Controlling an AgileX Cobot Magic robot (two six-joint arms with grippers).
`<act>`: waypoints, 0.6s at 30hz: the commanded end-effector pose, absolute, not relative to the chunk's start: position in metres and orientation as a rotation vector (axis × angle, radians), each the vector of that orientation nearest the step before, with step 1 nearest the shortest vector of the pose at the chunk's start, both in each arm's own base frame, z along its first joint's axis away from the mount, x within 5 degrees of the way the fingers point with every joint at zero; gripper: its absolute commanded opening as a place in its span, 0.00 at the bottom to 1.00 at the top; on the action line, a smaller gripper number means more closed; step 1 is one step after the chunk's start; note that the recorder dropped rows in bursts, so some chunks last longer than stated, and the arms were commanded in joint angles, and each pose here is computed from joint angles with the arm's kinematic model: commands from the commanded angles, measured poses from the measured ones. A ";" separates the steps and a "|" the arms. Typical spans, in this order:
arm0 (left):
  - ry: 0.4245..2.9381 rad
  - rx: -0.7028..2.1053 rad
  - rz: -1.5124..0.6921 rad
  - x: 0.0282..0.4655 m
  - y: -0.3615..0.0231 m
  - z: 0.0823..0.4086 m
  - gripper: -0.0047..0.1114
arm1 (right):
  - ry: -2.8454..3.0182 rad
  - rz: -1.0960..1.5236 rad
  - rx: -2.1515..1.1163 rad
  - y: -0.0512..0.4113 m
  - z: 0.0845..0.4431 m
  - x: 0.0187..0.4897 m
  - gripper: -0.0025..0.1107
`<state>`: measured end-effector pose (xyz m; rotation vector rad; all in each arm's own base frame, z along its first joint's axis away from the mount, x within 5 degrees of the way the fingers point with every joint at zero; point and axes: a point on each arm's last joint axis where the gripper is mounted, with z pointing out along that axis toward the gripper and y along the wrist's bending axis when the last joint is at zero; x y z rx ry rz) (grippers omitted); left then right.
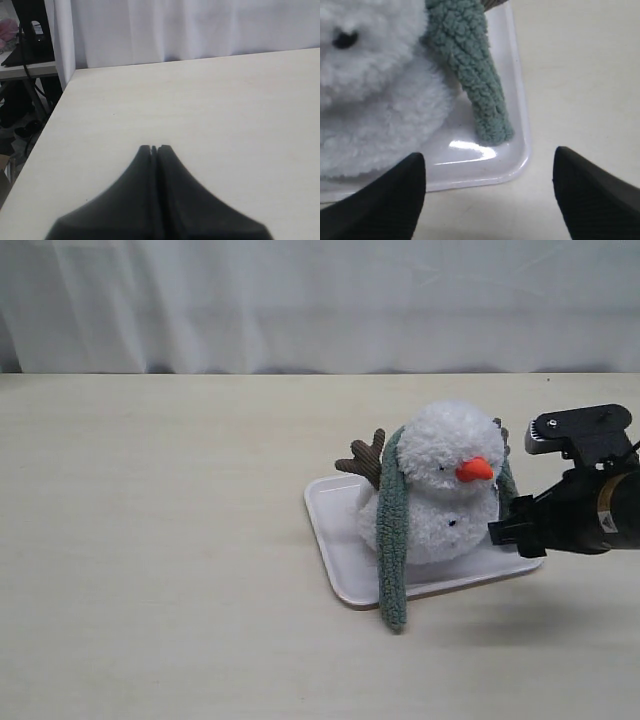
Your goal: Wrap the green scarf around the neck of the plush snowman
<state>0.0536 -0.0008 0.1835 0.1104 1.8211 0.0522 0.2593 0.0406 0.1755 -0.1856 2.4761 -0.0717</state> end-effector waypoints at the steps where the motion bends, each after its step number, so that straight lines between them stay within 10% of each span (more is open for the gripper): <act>1: 1.810 0.117 0.043 0.054 -0.001 0.183 0.04 | 2.470 -0.050 -0.274 0.035 0.158 0.270 0.62; 18: 1.810 0.117 0.043 0.054 -0.001 0.183 0.04 | 2.527 -0.073 -0.414 0.035 0.119 0.311 0.42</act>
